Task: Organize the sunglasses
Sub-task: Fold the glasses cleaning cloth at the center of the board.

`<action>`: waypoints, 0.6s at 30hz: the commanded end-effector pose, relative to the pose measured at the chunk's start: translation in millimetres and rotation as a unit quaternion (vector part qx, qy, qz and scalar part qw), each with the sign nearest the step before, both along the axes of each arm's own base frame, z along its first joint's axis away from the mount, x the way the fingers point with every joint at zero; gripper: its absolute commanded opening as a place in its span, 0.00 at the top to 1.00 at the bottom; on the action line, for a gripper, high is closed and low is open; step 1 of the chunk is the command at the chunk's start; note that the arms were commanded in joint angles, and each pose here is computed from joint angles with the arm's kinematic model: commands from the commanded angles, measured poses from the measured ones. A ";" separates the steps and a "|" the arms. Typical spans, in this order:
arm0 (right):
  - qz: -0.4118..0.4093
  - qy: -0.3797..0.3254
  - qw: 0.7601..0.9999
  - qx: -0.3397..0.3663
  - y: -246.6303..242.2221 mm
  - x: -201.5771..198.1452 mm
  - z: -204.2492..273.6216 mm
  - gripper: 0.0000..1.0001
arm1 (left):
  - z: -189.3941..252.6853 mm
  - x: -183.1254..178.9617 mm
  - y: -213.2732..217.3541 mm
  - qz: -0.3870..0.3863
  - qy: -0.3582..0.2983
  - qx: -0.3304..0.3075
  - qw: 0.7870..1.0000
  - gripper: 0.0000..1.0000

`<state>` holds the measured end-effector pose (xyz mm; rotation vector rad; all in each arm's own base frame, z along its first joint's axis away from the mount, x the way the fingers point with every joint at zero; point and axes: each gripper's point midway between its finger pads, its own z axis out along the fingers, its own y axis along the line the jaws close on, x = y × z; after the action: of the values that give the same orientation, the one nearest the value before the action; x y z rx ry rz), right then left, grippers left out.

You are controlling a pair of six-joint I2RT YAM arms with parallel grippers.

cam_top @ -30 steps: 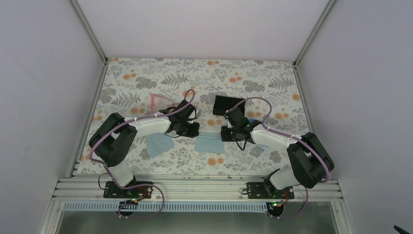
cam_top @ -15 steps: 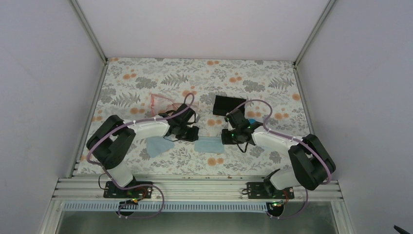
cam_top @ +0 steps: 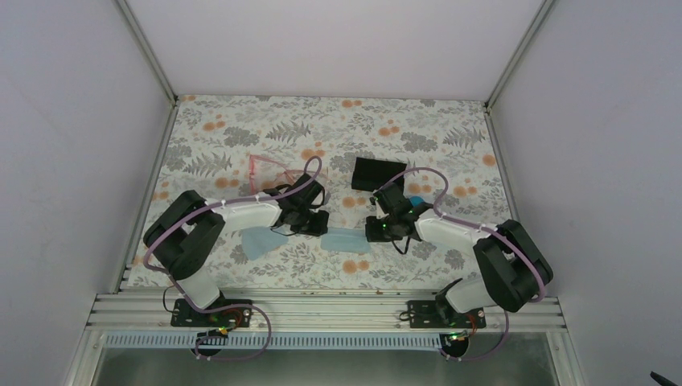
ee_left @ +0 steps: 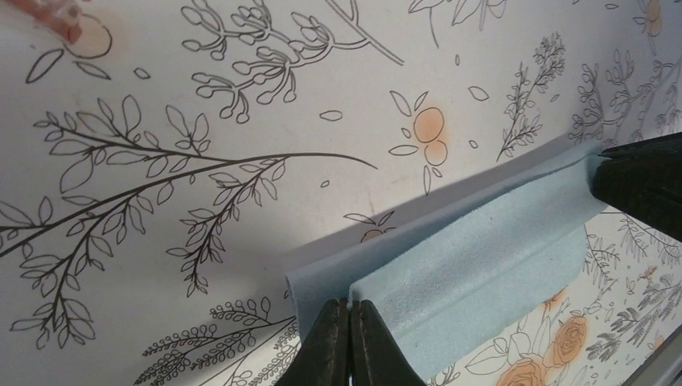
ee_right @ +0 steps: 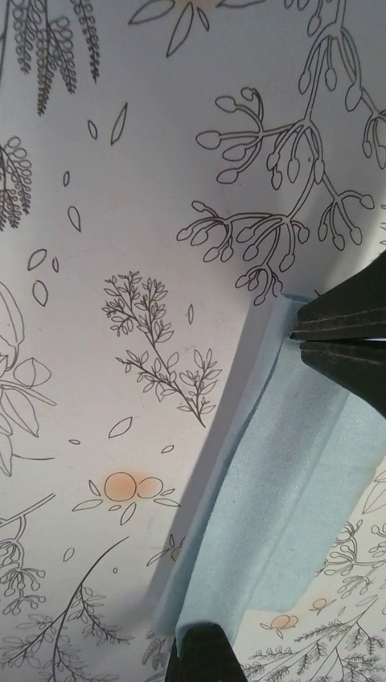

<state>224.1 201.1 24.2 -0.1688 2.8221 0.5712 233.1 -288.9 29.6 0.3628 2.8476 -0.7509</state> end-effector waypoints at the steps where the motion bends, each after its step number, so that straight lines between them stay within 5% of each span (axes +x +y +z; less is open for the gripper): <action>1: 0.016 0.006 1.000 0.008 4.8 -6.7 -4.9 0.96 | -6.5 -0.7 5.6 0.018 0.002 0.013 1.000 0.98; 18: 0.014 0.008 1.000 0.001 1.9 -7.7 -9.0 0.96 | -10.0 -6.5 -0.1 0.007 0.010 0.005 1.000 0.98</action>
<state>220.2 202.0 20.3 -0.1779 2.8316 0.5801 229.0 -290.1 26.5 0.3497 2.8556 -0.7536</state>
